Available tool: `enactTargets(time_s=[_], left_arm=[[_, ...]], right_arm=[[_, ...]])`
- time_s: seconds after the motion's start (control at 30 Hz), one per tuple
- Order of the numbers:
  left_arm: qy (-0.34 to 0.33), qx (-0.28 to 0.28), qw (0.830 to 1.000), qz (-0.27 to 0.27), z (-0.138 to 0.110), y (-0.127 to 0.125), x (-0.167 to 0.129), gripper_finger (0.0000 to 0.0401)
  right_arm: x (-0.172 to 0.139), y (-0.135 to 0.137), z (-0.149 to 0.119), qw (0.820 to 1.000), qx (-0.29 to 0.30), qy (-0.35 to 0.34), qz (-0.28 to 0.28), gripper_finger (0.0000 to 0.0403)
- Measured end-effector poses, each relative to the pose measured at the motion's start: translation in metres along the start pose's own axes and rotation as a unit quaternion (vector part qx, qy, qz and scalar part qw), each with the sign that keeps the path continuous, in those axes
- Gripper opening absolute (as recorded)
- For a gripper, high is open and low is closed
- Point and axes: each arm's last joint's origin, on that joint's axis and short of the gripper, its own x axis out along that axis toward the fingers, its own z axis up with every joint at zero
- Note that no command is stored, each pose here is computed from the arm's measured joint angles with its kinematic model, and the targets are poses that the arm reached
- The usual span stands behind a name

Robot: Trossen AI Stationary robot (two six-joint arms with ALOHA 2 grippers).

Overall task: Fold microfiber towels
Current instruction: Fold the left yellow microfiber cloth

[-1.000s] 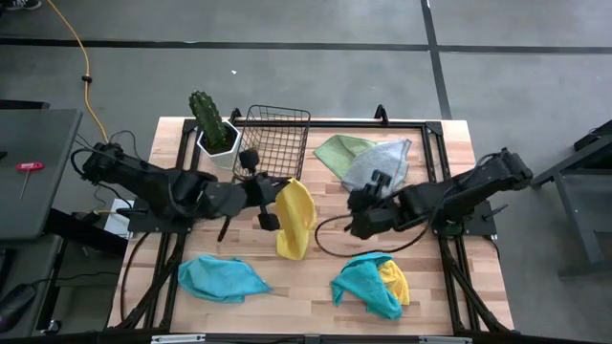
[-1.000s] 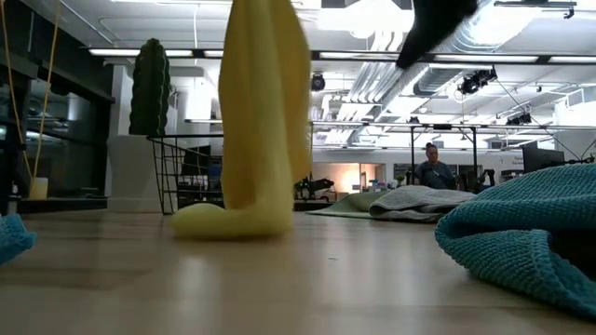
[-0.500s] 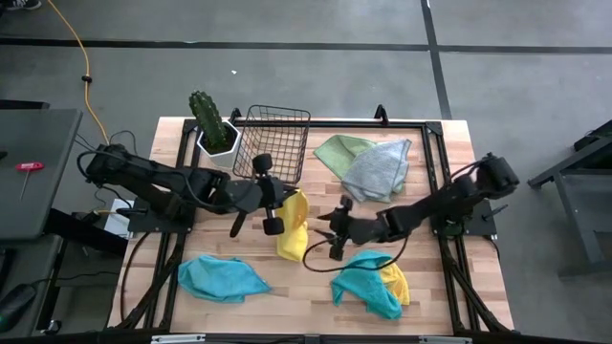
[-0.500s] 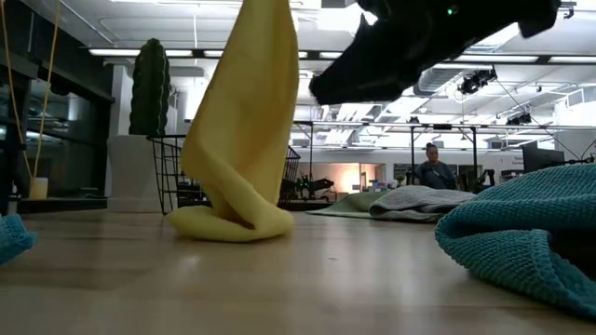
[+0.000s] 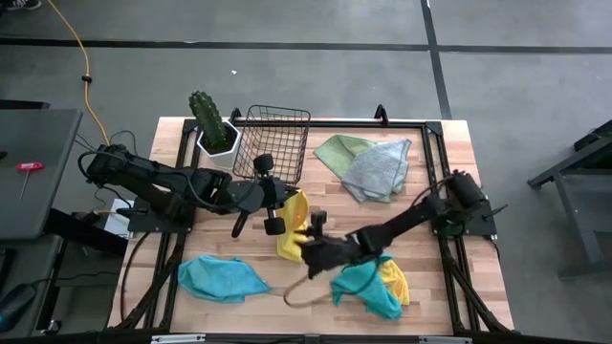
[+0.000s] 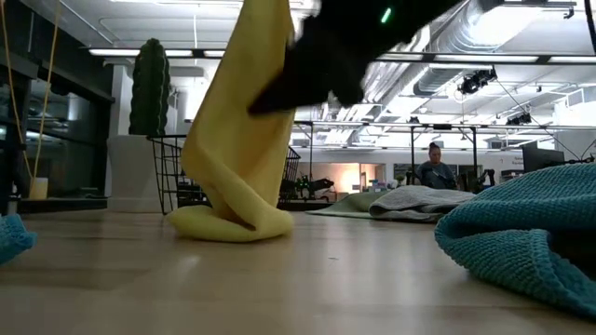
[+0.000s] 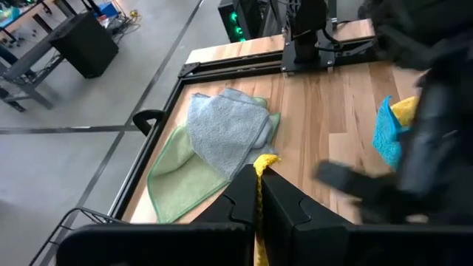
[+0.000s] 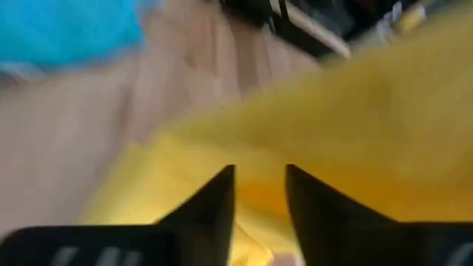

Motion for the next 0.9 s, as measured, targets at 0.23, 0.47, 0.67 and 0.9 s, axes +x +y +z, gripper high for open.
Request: enactTargets(time_s=[0.23, 0.47, 0.67, 0.9], left_arm=[[0.0, 0.0, 1.0, -0.001, 0.0, 0.0, 0.0, 0.0], [0.001, 0.001, 1.0, 0.0, 0.0, 0.0, 0.0, 0.0], [0.0, 0.0, 1.0, 0.0, 0.0, 0.0, 0.0, 0.0], [0.0, 0.0, 1.0, -0.001, 0.0, 0.0, 0.0, 0.0]], right_arm=[[0.026, -0.013, -0.013, 0.999, 0.038, 0.035, -0.01, 0.0027], [0.014, -0.01, -0.028, 0.993, 0.015, 0.117, -0.027, 0.0004], [0.003, -0.008, -0.05, 0.976, -0.004, 0.213, -0.051, 0.0006], [-0.003, -0.013, -0.06, 0.962, -0.008, 0.25, -0.108, 0.0006]])
